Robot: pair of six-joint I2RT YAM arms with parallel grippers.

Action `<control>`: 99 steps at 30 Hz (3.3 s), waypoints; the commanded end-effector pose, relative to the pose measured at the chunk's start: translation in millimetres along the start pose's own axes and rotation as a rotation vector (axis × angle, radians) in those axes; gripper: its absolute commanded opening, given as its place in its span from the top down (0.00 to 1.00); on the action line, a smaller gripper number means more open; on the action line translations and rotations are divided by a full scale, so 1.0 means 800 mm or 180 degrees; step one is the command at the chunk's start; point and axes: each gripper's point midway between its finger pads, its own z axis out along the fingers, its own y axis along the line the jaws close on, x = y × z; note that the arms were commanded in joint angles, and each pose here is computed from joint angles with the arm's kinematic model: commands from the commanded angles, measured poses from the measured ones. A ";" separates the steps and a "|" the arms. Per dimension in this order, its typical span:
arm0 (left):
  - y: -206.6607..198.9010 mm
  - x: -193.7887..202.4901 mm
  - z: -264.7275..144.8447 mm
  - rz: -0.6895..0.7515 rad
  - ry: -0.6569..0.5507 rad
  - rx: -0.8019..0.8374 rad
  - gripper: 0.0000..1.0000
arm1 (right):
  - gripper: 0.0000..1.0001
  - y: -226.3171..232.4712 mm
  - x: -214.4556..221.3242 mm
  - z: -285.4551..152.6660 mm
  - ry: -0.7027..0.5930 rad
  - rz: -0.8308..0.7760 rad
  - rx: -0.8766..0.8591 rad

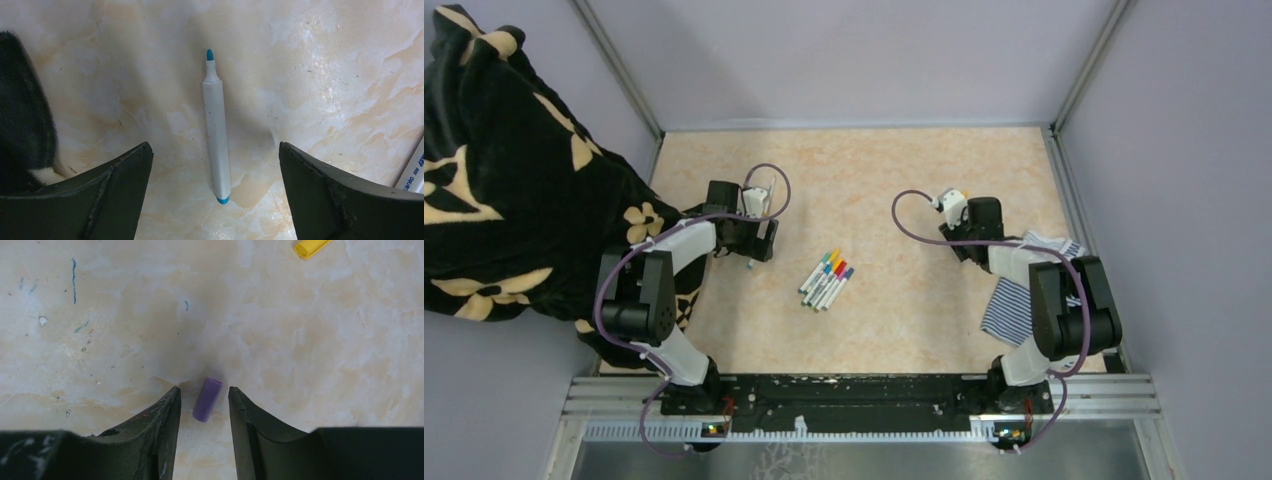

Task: Open the pen caps
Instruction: Place the pen cap at the center of the board, then pick up the pen from the center of the board.

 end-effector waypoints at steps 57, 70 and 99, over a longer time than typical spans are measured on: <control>-0.168 -0.014 -0.001 0.1296 -0.0113 0.0761 0.21 | 0.07 0.079 -0.246 -0.123 -0.1231 0.0501 -0.0928; -0.166 -0.008 0.010 0.1338 -0.0031 0.0620 0.27 | 0.07 0.081 -0.242 -0.117 -0.1215 0.0494 -0.0920; -0.147 0.004 0.025 0.1306 0.0125 0.0351 0.96 | 0.05 0.084 -0.241 -0.115 -0.1208 0.0578 -0.0959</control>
